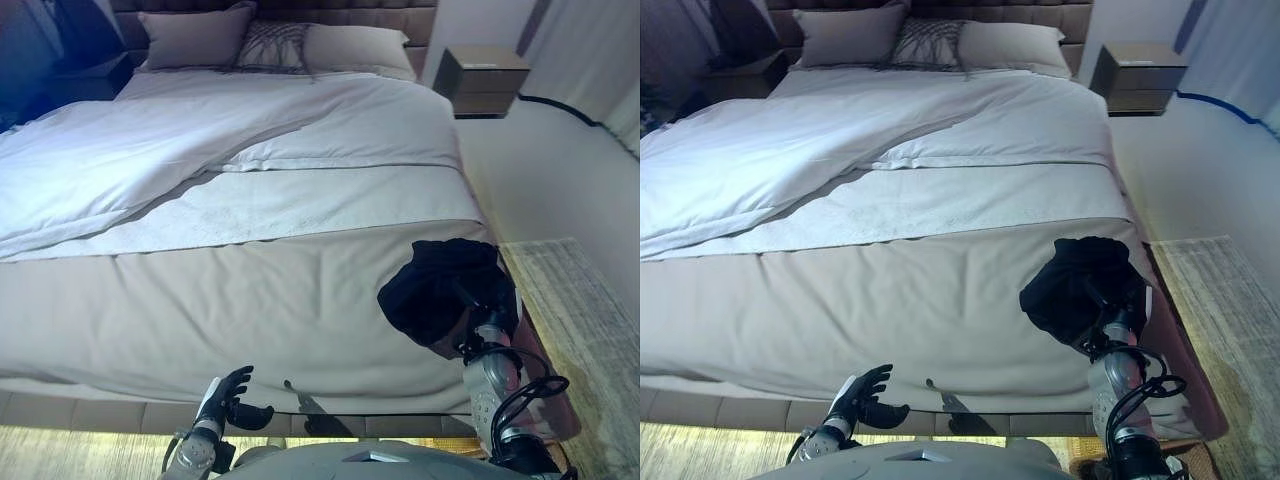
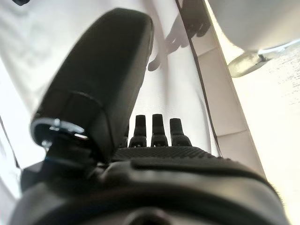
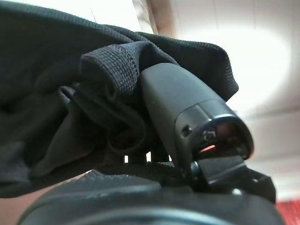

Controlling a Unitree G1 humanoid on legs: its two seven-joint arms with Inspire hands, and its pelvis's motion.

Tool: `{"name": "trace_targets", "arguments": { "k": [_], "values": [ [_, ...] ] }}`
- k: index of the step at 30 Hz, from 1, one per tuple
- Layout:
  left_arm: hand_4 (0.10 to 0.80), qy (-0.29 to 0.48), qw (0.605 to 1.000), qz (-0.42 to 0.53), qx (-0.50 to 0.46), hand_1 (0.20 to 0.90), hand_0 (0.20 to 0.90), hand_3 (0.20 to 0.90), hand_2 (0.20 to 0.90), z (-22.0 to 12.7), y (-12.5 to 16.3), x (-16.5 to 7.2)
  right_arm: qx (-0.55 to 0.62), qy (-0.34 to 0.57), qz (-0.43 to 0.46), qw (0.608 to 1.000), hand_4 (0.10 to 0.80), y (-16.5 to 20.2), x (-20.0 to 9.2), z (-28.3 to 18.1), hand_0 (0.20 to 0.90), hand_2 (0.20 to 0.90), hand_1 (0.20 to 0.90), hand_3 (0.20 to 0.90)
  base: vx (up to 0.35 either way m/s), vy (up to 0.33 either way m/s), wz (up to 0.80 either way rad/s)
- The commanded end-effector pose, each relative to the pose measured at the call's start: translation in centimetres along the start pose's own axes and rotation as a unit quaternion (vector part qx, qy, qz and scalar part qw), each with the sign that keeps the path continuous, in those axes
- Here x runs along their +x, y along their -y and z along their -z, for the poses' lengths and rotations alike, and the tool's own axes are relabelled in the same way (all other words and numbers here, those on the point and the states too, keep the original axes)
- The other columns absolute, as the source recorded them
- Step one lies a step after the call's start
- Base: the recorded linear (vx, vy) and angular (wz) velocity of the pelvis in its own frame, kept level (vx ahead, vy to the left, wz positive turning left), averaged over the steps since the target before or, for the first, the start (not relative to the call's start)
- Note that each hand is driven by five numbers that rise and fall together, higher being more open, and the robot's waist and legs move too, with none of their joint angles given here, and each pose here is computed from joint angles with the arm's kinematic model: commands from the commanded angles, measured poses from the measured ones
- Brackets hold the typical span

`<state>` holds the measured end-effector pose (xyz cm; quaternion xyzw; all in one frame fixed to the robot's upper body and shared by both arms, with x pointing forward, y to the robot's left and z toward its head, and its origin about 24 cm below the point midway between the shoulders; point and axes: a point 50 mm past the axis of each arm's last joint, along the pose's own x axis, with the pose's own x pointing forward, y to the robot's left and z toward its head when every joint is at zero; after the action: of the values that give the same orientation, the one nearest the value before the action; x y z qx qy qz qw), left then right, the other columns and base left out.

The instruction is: Pick up the clothes from the bed and place them into the basket

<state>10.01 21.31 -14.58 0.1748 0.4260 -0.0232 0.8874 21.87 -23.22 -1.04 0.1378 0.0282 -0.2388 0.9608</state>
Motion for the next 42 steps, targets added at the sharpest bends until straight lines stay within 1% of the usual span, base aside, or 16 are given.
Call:
{"name": "trace_targets", "arguments": {
  "k": [1,3,8,10,13,16,20,23,24,25,29,33,37,39,42],
  "values": [
    [0.800,0.051,0.999,-0.004,0.008,0.900,0.900,0.900,0.900,-1.9,-0.9,0.6,0.066,0.229,-0.001,0.971,0.100,-1.8,0.5,-7.9,0.300,0.300,0.300,0.200,-0.065,0.095,-0.84],
    [0.800,0.057,0.998,0.006,0.024,0.900,0.900,0.900,0.900,-2.3,-1.1,0.7,0.074,0.259,0.029,0.963,0.100,-1.3,0.1,-8.6,0.300,0.300,0.300,0.200,-0.115,0.113,-0.53],
    [0.800,0.043,0.999,-0.007,0.027,0.900,0.900,0.900,0.900,-1.8,-2.2,0.7,0.064,0.283,0.017,0.957,0.100,-1.7,0.2,-9.6,0.300,0.300,0.300,0.200,-0.099,0.075,-0.54],
    [0.800,0.037,0.999,-0.023,0.018,0.900,0.900,0.900,0.900,-1.5,-2.9,0.5,0.069,0.275,0.009,0.959,0.100,-2.4,0.7,-9.6,0.300,0.300,0.300,0.200,-0.192,0.052,-1.14],
    [0.800,0.035,0.998,-0.044,-0.001,0.900,0.900,0.900,0.900,-1.7,-3.8,0.7,0.060,0.262,0.032,0.963,0.100,-3.1,0.9,-9.1,0.300,0.300,0.300,0.200,-0.226,-0.004,-1.39],
    [0.800,0.033,0.998,-0.050,-0.009,0.900,0.900,0.900,0.900,-1.8,-3.9,0.9,0.051,0.254,0.053,0.964,0.100,-3.0,1.1,-8.2,0.300,0.300,0.300,0.200,-0.094,-0.126,-0.42],
    [0.800,0.038,0.998,-0.052,-0.022,0.900,0.900,0.900,0.900,-2.3,-3.2,1.1,0.040,0.231,0.113,0.966,0.100,-2.7,1.4,-6.8,0.300,0.300,0.300,0.200,-0.088,-0.224,-0.59],
    [0.800,0.048,0.998,-0.037,-0.017,0.900,0.900,0.900,0.900,-2.6,-2.9,1.2,0.033,0.200,0.174,0.964,0.100,-1.6,1.6,-5.7,0.300,0.300,0.300,0.200,-0.067,-0.136,-0.30],
    [0.800,0.049,0.998,-0.029,-0.011,0.900,0.900,0.900,0.900,-2.5,-2.5,1.1,0.038,0.167,0.206,0.964,0.100,-0.4,1.6,-4.5,0.300,0.300,0.300,0.200,-0.007,-0.082,-0.15],
    [0.800,0.049,0.998,-0.029,-0.010,0.900,0.900,0.900,0.900,-2.5,-2.5,1.1,0.038,0.167,0.206,0.964,0.100,-0.4,1.6,-4.5,0.300,0.300,0.300,0.200,0.015,-0.070,-0.16],
    [0.800,0.044,0.999,-0.015,0.004,0.900,0.900,0.900,0.900,-1.9,-1.6,0.9,0.038,0.089,0.273,0.957,0.100,2.3,1.1,-1.2,0.300,0.300,0.300,0.200,0.055,-0.041,-0.12],
    [0.800,0.048,0.999,0.001,0.018,0.900,0.900,0.900,0.900,-2.0,-1.5,0.9,0.051,0.037,0.323,0.944,0.100,5.1,0.9,0.9,0.300,0.300,0.300,0.200,0.018,0.016,0.10],
    [0.800,0.063,0.998,0.018,0.023,0.900,0.900,0.900,0.900,-2.5,-1.2,1.0,0.036,0.007,0.340,0.940,0.100,6.9,1.3,1.7,0.300,0.300,0.300,0.200,-0.010,0.037,0.15],
    [0.800,0.082,0.996,0.032,0.020,0.900,0.900,0.900,0.900,-3.4,-0.6,1.3,0.005,-0.001,0.334,0.943,0.100,7.4,2.3,1.3,0.300,0.300,0.300,0.200,-0.138,0.085,0.21],
    [0.800,0.114,0.992,0.048,0.012,0.900,0.900,0.900,0.900,-4.9,-0.1,1.5,-0.017,0.015,0.350,0.937,0.100,7.9,3.7,-0.2,0.300,0.300,0.300,0.200,-0.156,0.067,0.12]
  ]
}}
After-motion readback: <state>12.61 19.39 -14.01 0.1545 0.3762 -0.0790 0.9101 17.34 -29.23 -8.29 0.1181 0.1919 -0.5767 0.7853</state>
